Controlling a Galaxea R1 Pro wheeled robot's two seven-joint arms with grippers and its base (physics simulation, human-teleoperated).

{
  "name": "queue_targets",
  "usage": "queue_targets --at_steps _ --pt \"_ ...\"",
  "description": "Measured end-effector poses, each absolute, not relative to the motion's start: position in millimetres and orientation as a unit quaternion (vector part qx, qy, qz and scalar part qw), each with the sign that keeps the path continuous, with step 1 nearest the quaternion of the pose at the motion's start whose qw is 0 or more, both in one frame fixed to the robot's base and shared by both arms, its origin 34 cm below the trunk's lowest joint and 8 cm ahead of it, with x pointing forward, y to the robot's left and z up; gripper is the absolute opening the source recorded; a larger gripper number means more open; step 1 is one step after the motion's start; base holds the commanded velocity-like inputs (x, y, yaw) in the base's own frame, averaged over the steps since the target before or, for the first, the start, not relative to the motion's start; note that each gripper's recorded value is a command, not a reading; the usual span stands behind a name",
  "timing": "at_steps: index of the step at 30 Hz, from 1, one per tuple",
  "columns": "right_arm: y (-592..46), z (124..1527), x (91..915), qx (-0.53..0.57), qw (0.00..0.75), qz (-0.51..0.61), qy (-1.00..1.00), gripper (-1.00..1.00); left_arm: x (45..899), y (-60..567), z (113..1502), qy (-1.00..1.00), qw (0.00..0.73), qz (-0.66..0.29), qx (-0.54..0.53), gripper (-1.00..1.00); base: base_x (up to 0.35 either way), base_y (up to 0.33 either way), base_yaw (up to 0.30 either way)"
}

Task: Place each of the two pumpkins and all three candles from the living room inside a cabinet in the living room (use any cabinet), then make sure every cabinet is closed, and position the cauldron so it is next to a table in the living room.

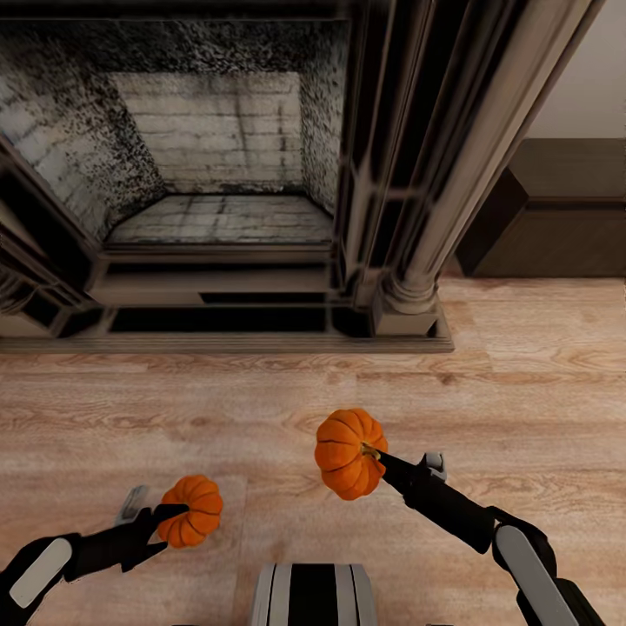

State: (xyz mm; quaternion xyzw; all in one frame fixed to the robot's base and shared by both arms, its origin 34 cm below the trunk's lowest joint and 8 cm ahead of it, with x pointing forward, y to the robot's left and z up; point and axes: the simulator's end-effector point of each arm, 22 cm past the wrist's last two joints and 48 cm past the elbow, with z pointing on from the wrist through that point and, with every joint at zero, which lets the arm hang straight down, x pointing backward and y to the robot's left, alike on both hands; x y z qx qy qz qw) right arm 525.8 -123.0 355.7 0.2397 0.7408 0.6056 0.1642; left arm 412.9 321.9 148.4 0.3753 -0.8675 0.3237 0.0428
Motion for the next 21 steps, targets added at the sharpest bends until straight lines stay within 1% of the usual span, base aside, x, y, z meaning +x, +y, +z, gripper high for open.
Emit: queue_targets --at_steps 6,8,12,21 --pt "-137 357 532 0.253 0.18 0.597 0.74 -1.0 430 318 177 -0.85 0.046 0.367 0.374 -1.0 0.0 0.0 0.0" --pt "-139 357 533 0.253 0.182 0.592 0.743 -1.0 435 314 188 -0.841 0.046 0.388 0.374 -1.0 -0.154 0.0 0.0" --pt "-140 335 527 0.254 0.166 0.538 0.786 -1.0 437 314 196 -0.84 0.049 0.393 0.371 -1.0 -0.209 0.0 0.0" --pt "-157 311 521 0.259 0.146 0.444 0.845 -1.0 448 316 212 -0.839 0.034 0.401 0.366 -1.0 -0.021 0.0 0.0"
